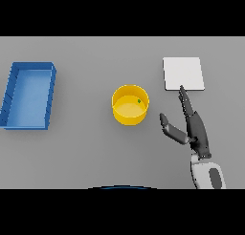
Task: Pick up the red beaker and tilt it to pour out 1 green nut into yellow bowl. Pick up the yellow bowl and place it on the metallic measuring scale.
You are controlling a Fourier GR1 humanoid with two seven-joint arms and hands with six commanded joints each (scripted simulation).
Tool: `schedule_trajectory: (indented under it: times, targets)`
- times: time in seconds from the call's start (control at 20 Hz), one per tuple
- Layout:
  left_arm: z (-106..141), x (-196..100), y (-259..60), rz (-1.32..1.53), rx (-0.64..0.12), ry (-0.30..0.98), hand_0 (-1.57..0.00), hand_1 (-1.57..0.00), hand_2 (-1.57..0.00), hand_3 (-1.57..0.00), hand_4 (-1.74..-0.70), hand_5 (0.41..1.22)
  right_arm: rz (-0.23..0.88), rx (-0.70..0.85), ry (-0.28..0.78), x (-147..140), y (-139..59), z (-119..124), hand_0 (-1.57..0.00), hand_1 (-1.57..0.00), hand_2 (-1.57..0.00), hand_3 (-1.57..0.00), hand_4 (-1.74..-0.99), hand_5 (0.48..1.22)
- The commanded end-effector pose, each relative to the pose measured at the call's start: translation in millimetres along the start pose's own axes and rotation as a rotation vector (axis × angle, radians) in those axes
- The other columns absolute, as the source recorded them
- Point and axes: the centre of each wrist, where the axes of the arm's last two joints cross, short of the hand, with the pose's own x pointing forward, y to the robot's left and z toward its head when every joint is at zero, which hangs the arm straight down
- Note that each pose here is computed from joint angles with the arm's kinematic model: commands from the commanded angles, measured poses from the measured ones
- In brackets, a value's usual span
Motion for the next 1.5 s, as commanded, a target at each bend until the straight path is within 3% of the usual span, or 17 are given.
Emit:
schedule_trajectory:
  times: [0.0, 0.25, 0.7, 0.9, 0.95, 1.05, 1.1, 1.2, 1.3, 1.45]
  targets:
    - [0.3, -11.2, -1.8, 0.039, 0.003, 0.008, -1.57, -1.57, -1.57, -1.52, -1.74, 1.221, 0.015, -0.001, -0.018, 0.9, -0.6, -0.9, 0.00, 0.00, 0.00, 0.00, -1.168, 0.680]
    - [14.8, -60.1, -32.6, 0.180, -0.026, 0.145, -1.57, -1.57, -1.57, -1.37, -1.74, 1.221, 0.035, 0.007, -0.006, -1.8, -1.0, -0.5, 0.00, 0.00, 0.00, 0.00, -1.194, 0.703]
    - [71.8, -113.3, -79.1, 0.289, -0.071, 0.280, -1.57, -1.57, -1.57, -1.38, -1.74, 1.221, 0.032, -0.006, -0.003, -2.4, 0.6, -3.5, 0.00, 0.00, 0.00, 0.00, -1.186, 0.687]
    - [87.0, -120.3, -84.7, 0.294, -0.148, 0.326, -1.57, -1.57, -1.57, -1.37, -1.73, 0.955, 0.028, -0.002, 0.008, -4.3, 0.2, -1.3, 0.00, 0.00, 0.00, 0.00, -1.168, 0.679]
    - [91.9, -118.5, -85.7, 0.269, -0.183, 0.314, -1.57, -1.57, -1.57, -1.41, -1.66, 0.888, 0.028, -0.001, -0.002, -1.9, -0.7, -1.7, 0.00, 0.00, 0.00, 0.00, -1.165, 0.678]
    - [101.7, -117.5, -81.6, 0.232, -0.249, 0.230, -1.57, -1.54, -1.49, -1.24, -1.31, 0.774, 0.033, -0.009, -0.003, -0.4, 0.0, -3.4, 0.00, 0.00, 0.00, 0.00, -1.163, 0.671]
    - [103.1, -120.6, -77.1, 0.204, -0.282, 0.194, -1.50, -1.38, -1.31, -1.10, -1.15, 0.740, 0.037, -0.002, -0.006, 0.2, -0.3, -2.5, 0.00, 0.00, 0.00, 0.00, -1.159, 0.669]
    - [103.2, -129.1, -69.7, 0.209, -0.363, 0.162, -1.00, -0.88, -0.84, -0.71, -0.93, 0.697, 0.036, -0.004, -0.003, -2.8, -0.4, -1.4, 0.00, 0.00, 0.00, 0.00, -1.162, 0.671]
    - [104.0, -132.2, -66.5, 0.193, -0.408, 0.157, -0.64, -0.56, -0.54, -0.45, -0.82, 0.667, 0.033, -0.005, -0.020, -0.4, -1.9, -4.0, 0.00, 0.00, 0.00, 0.00, -1.151, 0.677]
    - [102.5, -134.7, -70.7, 0.106, -0.405, 0.148, -0.33, -0.29, -0.27, -0.23, -0.75, 0.647, 0.035, 0.004, 0.001, -3.8, -2.7, -2.4, 0.00, 0.00, 0.00, 0.00, -1.148, 0.688]
